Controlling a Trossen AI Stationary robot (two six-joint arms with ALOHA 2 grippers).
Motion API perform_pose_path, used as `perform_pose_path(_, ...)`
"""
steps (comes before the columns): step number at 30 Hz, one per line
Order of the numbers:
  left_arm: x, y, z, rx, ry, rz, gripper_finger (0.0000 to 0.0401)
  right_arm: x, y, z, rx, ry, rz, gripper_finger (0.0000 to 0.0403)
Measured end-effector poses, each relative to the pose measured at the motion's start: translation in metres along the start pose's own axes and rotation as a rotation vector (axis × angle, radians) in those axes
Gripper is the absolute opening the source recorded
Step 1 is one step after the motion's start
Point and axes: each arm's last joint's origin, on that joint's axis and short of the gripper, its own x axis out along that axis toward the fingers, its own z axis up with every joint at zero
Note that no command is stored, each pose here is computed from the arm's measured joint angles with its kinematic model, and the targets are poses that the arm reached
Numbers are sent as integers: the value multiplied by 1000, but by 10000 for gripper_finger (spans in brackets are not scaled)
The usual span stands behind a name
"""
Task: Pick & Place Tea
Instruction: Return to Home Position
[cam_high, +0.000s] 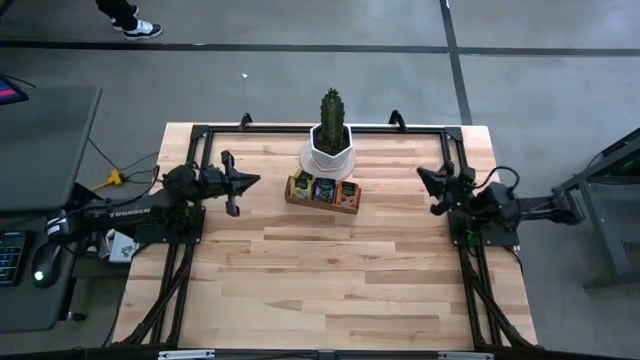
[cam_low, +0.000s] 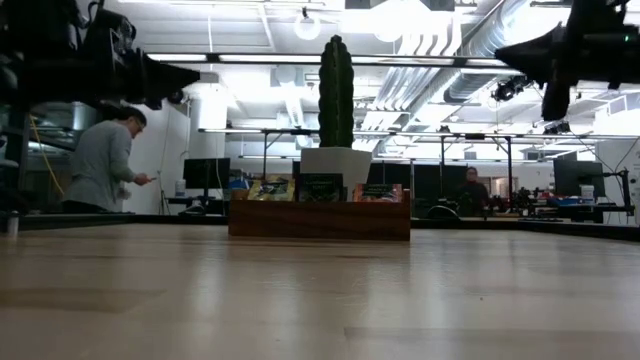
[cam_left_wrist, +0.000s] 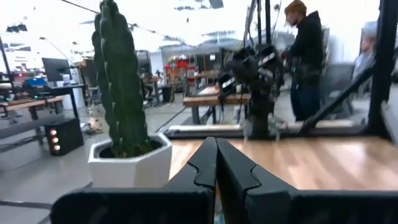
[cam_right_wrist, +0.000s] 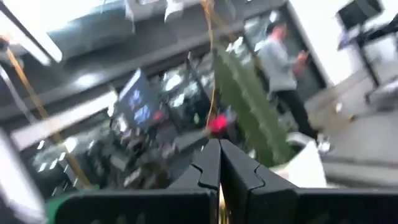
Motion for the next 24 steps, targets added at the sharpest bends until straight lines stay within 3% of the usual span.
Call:
perform_pose_path(6,-1,2,-8,94,78,16,0,-2,-10,-23,13,227,-55,0)
perform_pose_path(11,-3,-2,-21,114,204,-103,0,-4,-14,-30,-4,303,-88,0)
perform_pose_path(13,-4,-2,-25,103,243,-105,0,-5,-15,-31,-13,311,-91,0)
perform_pose_path(24,-7,-1,-7,208,87,-58,0,-8,-14,-25,-73,292,-45,0)
